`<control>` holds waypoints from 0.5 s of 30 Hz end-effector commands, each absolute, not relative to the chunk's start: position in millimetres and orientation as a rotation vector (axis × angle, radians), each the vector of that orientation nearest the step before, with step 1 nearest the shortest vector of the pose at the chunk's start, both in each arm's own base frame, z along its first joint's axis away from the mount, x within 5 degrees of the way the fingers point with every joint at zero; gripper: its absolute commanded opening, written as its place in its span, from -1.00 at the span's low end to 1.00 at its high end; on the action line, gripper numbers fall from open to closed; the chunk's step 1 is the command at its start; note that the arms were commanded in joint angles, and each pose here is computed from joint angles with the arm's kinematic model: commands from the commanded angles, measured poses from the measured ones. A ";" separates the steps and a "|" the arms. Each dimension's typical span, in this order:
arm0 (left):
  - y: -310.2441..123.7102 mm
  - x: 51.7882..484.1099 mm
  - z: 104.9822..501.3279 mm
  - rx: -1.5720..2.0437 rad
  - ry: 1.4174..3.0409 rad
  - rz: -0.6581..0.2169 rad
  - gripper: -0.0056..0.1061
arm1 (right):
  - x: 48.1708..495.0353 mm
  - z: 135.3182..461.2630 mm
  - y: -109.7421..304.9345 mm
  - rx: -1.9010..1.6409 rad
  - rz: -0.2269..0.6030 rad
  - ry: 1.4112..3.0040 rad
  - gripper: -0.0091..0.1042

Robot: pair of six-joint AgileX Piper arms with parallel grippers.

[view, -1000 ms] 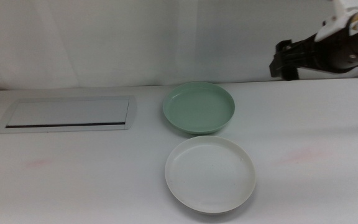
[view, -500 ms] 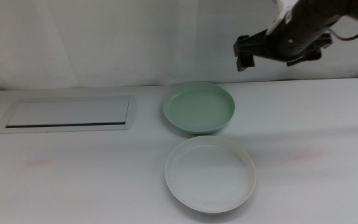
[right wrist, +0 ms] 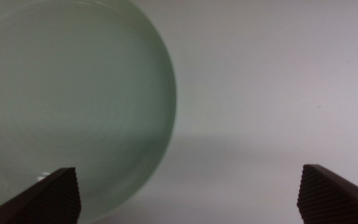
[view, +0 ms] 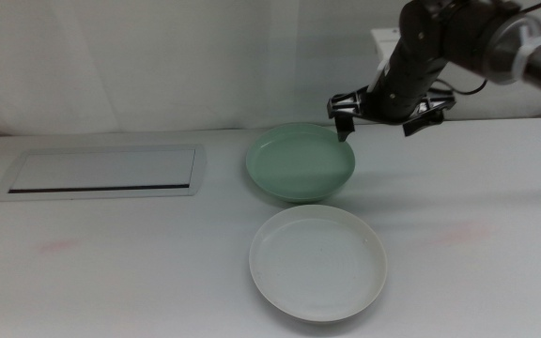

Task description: Stack the three bowls on top of each other.

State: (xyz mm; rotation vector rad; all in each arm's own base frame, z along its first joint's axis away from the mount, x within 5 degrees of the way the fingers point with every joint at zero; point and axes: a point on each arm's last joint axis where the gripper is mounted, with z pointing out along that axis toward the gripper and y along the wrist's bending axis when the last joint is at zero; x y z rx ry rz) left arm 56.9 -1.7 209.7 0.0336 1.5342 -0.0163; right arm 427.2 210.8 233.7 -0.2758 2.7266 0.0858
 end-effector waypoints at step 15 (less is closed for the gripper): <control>-1.5 55.5 199.6 0.023 1.523 -0.020 -0.95 | 453.4 179.2 223.0 -0.253 0.092 2.800 0.81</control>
